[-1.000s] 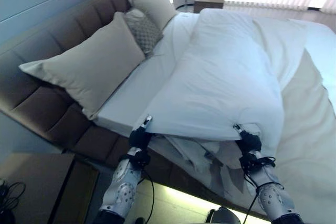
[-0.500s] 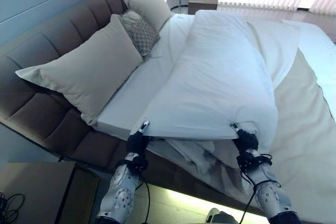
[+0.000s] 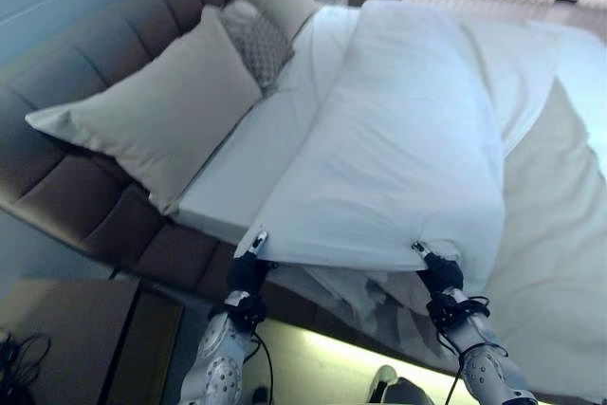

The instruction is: Make the bed

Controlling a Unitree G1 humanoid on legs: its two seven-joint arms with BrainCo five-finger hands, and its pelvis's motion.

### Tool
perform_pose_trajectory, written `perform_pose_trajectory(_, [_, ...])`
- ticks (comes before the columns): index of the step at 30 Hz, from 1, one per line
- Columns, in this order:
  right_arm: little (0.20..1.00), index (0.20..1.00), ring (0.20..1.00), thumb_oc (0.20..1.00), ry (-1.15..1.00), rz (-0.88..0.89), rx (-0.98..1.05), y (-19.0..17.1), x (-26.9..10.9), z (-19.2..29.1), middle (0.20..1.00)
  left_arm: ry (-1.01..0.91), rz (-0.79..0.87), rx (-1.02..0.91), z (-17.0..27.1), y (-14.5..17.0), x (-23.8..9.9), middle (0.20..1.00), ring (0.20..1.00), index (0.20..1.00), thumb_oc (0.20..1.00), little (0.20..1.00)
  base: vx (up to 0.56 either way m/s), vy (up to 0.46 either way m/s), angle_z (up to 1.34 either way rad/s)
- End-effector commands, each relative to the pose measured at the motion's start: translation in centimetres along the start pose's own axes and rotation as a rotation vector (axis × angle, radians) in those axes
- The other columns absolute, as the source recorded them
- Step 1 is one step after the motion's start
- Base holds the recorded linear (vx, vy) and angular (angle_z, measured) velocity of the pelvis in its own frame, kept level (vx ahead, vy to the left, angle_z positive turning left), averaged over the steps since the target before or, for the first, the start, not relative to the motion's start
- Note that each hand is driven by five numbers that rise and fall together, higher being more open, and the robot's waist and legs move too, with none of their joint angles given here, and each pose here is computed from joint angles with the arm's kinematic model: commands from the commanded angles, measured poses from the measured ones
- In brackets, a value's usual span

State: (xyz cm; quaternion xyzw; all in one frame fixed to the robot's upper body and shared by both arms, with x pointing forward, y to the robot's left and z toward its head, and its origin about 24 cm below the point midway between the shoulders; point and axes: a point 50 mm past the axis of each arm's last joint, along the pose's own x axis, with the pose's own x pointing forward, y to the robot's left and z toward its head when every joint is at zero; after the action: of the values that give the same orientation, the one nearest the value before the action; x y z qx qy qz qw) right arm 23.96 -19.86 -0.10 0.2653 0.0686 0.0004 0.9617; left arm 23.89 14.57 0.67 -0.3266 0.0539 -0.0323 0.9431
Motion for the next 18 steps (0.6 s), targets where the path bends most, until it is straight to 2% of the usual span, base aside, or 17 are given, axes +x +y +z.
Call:
perform_pose_trajectory(1, [0.200,0.200,0.200,0.200,-0.192,-0.078,-0.128,-2.3,0.5,5.0,0.200,-0.607,0.111,0.179,13.7,3.5,-2.0,0.200,0.200,0.200,0.200,0.200,-0.22,0.029,0.20])
perform_pose_trajectory(10, [0.200,0.200,0.200,0.200,-0.262,-0.138,-0.157,-0.9,3.2,6.5,0.200,-0.671,0.120,0.073,14.6,1.4,1.1,0.200,0.200,0.200,0.200,0.200,-0.16,-0.024,0.17])
perform_pose_trajectory(18, [0.200,0.200,0.200,0.200,-0.222,-0.246,-0.200,-0.8,6.8,7.3,0.200,-0.572,0.234,0.046,13.2,1.8,4.1,0.200,0.200,0.200,0.200,0.200,-0.05,-0.028,0.07])
